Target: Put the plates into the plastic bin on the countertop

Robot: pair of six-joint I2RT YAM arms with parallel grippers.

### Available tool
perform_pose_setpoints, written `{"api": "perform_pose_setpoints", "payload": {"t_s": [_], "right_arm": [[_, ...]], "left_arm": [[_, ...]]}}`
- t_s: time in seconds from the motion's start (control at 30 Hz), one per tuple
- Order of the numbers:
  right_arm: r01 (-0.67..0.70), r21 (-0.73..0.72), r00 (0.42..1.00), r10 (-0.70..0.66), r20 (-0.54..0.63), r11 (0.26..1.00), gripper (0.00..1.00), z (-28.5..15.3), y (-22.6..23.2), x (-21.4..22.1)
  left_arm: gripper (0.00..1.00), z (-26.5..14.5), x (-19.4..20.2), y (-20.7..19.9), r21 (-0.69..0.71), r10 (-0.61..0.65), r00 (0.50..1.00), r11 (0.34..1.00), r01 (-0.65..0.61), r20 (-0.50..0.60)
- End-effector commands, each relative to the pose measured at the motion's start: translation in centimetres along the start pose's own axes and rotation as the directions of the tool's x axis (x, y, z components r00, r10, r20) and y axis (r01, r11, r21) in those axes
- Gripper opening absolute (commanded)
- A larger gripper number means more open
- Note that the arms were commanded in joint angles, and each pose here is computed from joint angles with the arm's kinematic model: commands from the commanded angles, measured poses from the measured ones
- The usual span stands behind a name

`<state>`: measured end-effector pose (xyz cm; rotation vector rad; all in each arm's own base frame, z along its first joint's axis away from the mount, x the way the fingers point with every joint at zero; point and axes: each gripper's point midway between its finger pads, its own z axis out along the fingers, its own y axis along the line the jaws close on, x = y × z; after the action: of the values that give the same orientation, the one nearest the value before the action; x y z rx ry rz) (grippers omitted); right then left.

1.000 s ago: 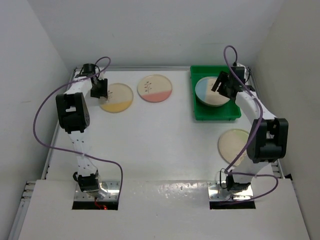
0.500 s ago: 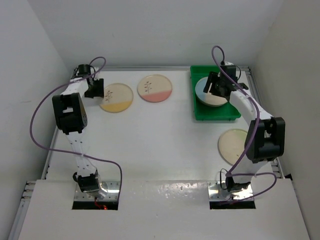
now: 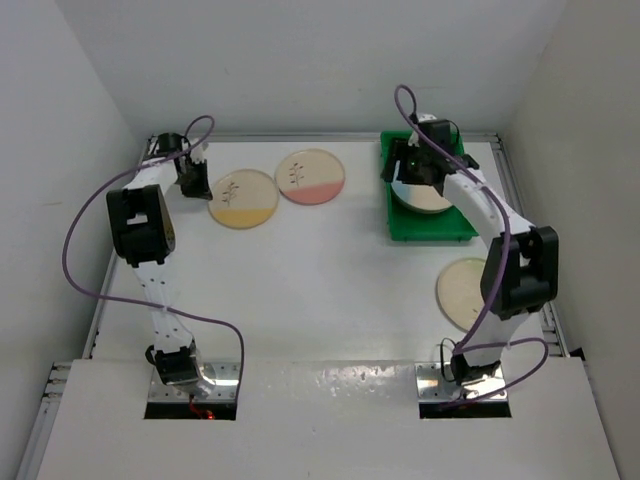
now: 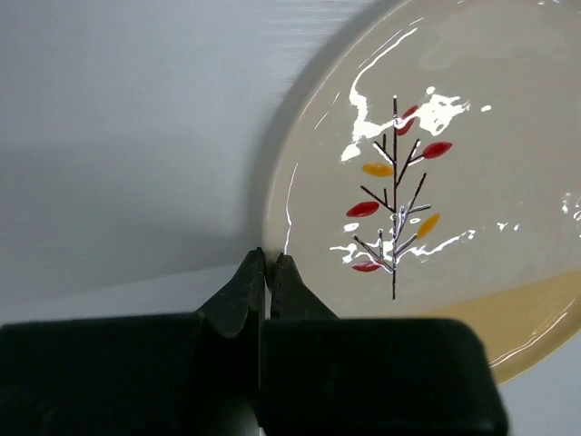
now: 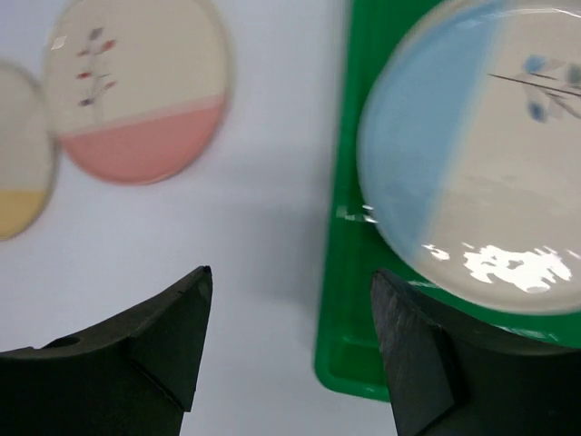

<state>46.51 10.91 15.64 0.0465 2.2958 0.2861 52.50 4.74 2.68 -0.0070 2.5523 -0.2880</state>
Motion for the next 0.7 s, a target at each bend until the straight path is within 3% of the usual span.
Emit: {"api": "perform_pose_setpoints", "payload": {"t_s": [0.0,0.07,0.17,0.23,0.33,0.43,0.67], "right_arm": [[0.089,-0.286,0.986,-0.124,-0.107,0.954,0.7,0.9,7.2,1.4],[0.127,-0.37,0.966,-0.199,-0.164,0.92,0.71,1.9,9.5,3.6],[0.114,-0.493,0.928,-0.269,-0.257,0.862,0.73,3.0,13.8,7.6],[0.066,-0.557,0.911,-0.277,-0.304,0.828,0.75,3.9,16.1,10.1],[0.035,-0.612,0.901,-0.29,-0.322,0.79,0.76,5.2,18.5,12.6],[-0.001,-0.634,0.895,-0.282,-0.345,0.773,0.76,6.5,19.9,14.7],[-0.1,-0.653,0.87,-0.253,-0.424,0.75,0.74,8.5,20.5,19.1]], "left_arm": [[0.0,0.7,3.8,-5.2,0.224,0.094,0.989,0.972,-0.067,-0.113],[0.0,-0.8,3.0,-6.7,0.279,0.167,0.984,0.95,-0.143,-0.066],[0.0,-4.2,2.7,-9.3,0.308,0.385,0.923,0.875,-0.372,0.021],[0.0,-7.5,2.0,-11.6,0.328,0.517,0.849,0.788,-0.521,0.107],[0.0,-9.8,3.3,-14.1,0.354,0.614,0.778,0.704,-0.616,0.133],[0.0,-10.0,5.2,-16.0,0.4,0.644,0.756,0.667,-0.628,0.113],[0.0,-9.7,7.8,-19.4,0.513,0.594,0.796,0.65,-0.561,0.119]]}}
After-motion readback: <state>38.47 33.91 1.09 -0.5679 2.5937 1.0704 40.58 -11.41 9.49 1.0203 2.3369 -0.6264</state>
